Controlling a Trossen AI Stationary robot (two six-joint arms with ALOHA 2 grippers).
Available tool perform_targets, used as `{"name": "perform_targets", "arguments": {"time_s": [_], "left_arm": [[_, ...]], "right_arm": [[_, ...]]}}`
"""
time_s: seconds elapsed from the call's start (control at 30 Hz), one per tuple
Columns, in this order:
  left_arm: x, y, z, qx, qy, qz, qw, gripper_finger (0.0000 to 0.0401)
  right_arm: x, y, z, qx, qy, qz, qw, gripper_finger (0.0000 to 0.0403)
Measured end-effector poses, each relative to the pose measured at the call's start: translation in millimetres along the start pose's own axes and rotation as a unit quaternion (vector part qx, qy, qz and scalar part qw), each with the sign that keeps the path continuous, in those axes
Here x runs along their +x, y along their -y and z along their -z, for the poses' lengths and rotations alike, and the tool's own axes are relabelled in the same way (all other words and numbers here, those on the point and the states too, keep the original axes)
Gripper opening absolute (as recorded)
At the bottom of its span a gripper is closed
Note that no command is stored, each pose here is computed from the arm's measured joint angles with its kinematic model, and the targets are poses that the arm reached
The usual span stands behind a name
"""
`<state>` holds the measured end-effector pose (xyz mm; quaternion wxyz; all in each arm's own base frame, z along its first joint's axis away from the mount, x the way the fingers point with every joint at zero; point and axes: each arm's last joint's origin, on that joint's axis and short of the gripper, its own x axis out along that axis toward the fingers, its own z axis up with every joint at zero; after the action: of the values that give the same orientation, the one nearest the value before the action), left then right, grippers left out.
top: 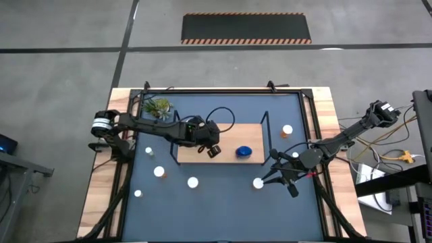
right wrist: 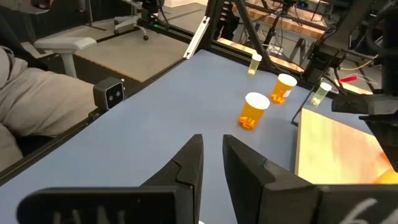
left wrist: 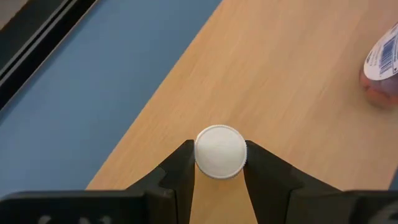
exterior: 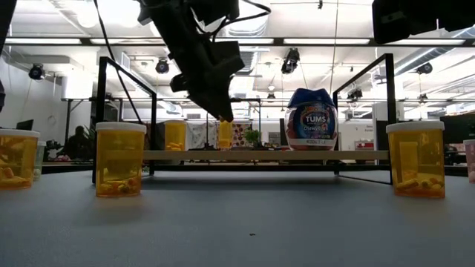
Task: Pick and place medicine bottles onto shelf by color
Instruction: Put the small orange pill bottle on to the shelf
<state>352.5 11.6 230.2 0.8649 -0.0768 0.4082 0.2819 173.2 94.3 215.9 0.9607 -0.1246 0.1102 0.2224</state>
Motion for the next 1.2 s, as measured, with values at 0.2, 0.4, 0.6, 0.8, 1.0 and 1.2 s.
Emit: {"name": "perform_targets", "arguments": {"time_s": [0.2, 0.4, 0.6, 0.8, 1.0, 1.2], "left_arm": [[0, 0, 1, -0.009, -0.004, 0.001, 1.0, 0.0103], [-1, 3, 2, -0.007, -0.007, 0.008, 1.0, 0.0117], [-4, 10, 6, 0.001, -0.008, 0.019, 1.0, 0.0119], [-4, 11, 8, 0.003, -0.009, 0.022, 1.0, 0.012], [-3, 12, 8, 0.003, -0.009, 0.022, 1.0, 0.012], [-3, 12, 8, 0.006, -0.009, 0.021, 1.0, 0.0121]], "right_arm": [[0, 0, 0, 0.0, 0.0, 0.0, 1.0, 0.0052], [0, 0, 0, 0.0, 0.0, 0.0, 1.0, 0.0052], [0, 0, 0, 0.001, 0.0, 0.0, 1.0, 0.0052], [0, 0, 0, 0.001, 0.0, 0.0, 1.0, 0.0052], [0, 0, 0, 0.001, 0.0, 0.0, 1.0, 0.0052], [0, 0, 0, 0.001, 0.0, 0.0, 1.0, 0.0052]]}}
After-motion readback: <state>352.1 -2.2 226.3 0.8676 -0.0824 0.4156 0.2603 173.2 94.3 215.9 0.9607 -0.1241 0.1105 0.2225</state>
